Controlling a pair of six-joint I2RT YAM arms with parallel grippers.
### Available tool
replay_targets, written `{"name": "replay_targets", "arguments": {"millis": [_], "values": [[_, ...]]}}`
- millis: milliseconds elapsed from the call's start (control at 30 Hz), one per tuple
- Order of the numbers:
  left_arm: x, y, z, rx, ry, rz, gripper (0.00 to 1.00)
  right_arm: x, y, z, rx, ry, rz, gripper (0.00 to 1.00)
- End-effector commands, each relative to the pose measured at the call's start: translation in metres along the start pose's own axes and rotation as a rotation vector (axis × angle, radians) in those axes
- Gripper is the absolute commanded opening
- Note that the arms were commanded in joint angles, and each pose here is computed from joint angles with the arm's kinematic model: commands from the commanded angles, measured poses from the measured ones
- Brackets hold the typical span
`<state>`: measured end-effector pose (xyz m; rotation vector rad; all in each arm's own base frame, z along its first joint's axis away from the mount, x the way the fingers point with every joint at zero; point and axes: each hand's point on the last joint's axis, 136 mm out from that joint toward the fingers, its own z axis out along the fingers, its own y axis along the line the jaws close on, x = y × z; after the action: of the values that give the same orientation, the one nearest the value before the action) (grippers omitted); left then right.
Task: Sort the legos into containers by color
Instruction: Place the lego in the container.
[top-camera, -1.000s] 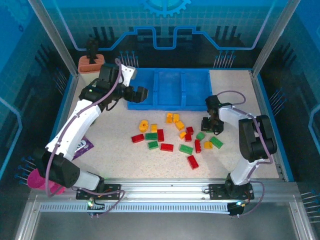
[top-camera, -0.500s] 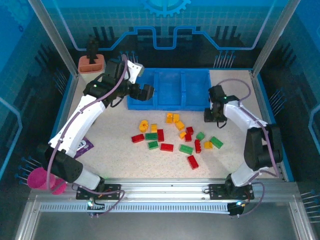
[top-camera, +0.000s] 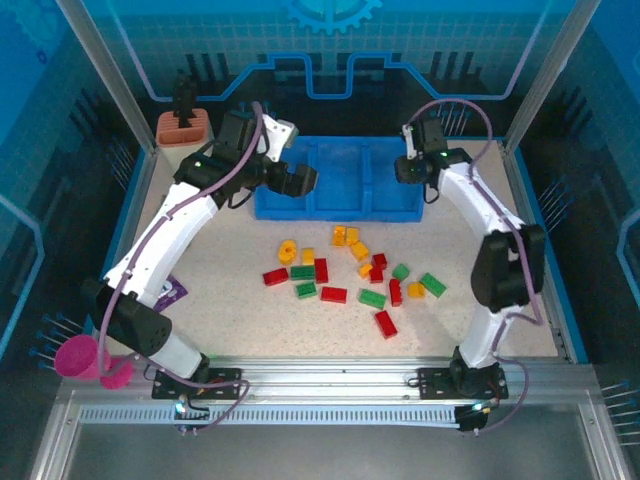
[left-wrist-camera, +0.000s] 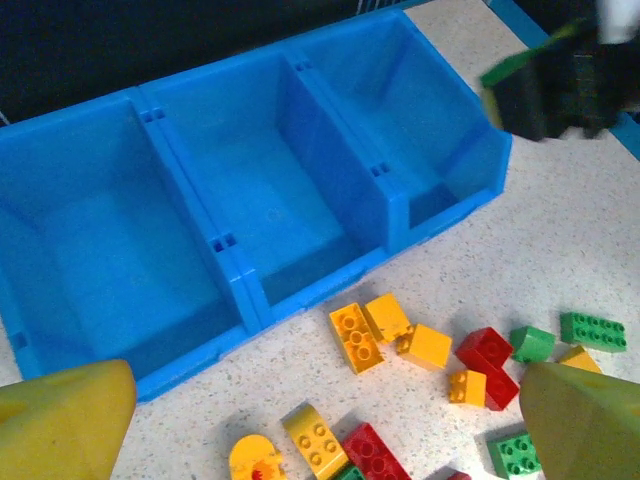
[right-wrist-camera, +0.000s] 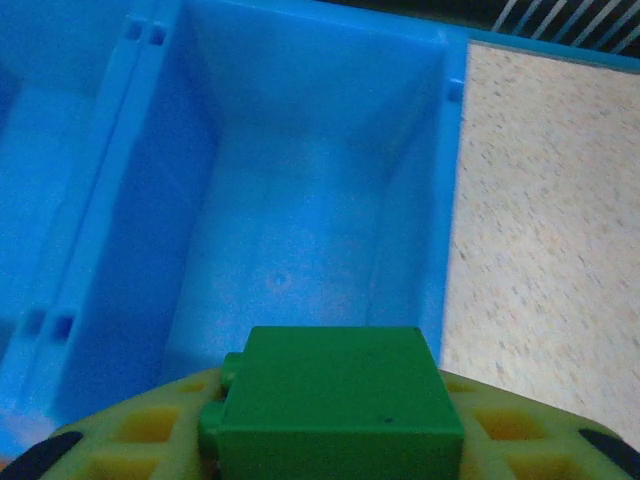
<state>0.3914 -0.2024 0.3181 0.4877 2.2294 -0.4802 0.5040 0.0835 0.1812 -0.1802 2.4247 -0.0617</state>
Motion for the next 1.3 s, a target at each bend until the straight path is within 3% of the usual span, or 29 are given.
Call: {"name": "replay_targets", "arguments": {"millis": [0,300,567,833,967,1100,1267], "values": [[-0.003,-0.01,-0.004,0.011,0.009,-0.011,0.99,-0.026,0.008,0.025,-0.011,-0.045,-0.041,0.37],[0.002,-0.015,-0.007,0.01,0.017,-0.046,0.99,-0.042,0.02,0.086,-0.038,0.014,-0.054,0.39],[0.006,-0.016,-0.004,0.018,0.018,-0.05,0.99,-0.042,0.022,0.085,-0.046,0.033,-0.051,0.46],[0.001,-0.018,-0.003,0.031,0.004,-0.045,0.99,-0.048,0.019,0.039,-0.008,-0.034,-0.049,0.73],[-0.008,-0.025,-0.01,0.064,-0.031,-0.05,1.0,-0.046,0.024,-0.001,-0.005,-0.084,-0.057,0.75],[-0.009,-0.026,-0.013,0.063,-0.043,-0.046,0.99,-0.014,0.034,-0.035,-0.029,-0.036,-0.022,0.79],[-0.002,-0.023,-0.012,0.055,-0.035,-0.059,0.99,0.054,0.064,-0.061,-0.118,0.052,0.035,0.82]]}}
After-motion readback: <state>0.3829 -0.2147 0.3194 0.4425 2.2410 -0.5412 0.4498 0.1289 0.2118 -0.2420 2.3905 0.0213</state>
